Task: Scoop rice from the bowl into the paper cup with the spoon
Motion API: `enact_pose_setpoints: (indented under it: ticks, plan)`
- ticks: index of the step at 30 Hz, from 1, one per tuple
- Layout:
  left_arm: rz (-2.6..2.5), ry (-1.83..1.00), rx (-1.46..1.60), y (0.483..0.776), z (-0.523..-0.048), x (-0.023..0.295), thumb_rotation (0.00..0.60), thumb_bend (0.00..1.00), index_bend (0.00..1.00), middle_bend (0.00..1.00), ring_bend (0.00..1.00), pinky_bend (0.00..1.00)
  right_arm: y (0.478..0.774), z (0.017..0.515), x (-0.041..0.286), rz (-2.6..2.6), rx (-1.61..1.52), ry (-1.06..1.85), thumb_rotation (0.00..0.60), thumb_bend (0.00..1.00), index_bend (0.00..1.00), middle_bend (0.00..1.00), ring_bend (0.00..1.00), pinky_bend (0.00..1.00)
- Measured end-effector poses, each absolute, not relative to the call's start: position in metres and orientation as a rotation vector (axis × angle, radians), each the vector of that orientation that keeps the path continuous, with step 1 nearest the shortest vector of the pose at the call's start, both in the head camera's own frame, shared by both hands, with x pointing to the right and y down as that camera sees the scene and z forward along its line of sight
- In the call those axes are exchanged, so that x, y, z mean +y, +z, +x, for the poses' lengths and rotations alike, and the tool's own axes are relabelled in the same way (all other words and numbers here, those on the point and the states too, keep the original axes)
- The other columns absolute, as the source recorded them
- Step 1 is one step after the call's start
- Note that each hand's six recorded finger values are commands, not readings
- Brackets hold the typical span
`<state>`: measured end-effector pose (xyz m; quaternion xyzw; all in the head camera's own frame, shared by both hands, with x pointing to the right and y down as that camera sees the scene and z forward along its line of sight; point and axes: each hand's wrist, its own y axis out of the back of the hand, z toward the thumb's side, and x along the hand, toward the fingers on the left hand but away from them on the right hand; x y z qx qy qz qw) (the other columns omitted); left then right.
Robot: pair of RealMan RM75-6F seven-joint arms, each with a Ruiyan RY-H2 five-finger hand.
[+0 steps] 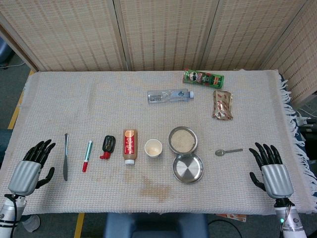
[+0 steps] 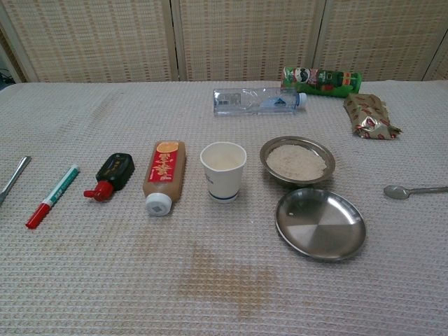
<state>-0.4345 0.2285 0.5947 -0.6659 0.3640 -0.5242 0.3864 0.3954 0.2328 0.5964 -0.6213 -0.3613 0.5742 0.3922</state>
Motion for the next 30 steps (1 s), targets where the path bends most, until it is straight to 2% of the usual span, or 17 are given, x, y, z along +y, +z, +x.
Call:
enact_pose_setpoints:
  ticks: [8,12,16,22,30]
  plan:
    - [-1.714,-1.354,0.897,0.602,-0.43,0.23,0.6,0.46,0.0,0.0,0.0,0.15,0.624,0.392,0.208,-1.543,-0.812,1.444,0.6,0.24,0.52,0.05,0.0,0.0]
    - [-1.713,-1.363,0.895,0.603,-0.43,0.229,0.6,0.46,0.0,0.0,0.0,0.16,0.648,0.396,0.193,-1.526,-0.747,1.446,0.6,0.27,0.59,0.08,0.0,0.0]
    - [-1.714,-1.366,0.918,0.601,-0.433,0.227,0.6,0.46,0.0,0.0,0.0,0.16,0.68,0.404,0.18,-1.512,-0.665,1.475,0.6,0.27,0.62,0.1,0.0,0.0]
    - [-1.716,-1.38,0.903,0.605,-0.434,0.227,0.6,0.46,0.0,0.0,0.0,0.16,0.719,0.397,0.164,-1.536,-0.62,1.497,0.6,0.27,0.6,0.11,0.0,0.0]
    - [-1.72,-1.386,0.905,0.605,-0.435,0.226,0.6,0.46,0.0,0.0,0.0,0.16,0.741,0.383,0.155,-1.561,-0.569,1.502,0.6,0.27,0.56,0.11,0.0,0.0]
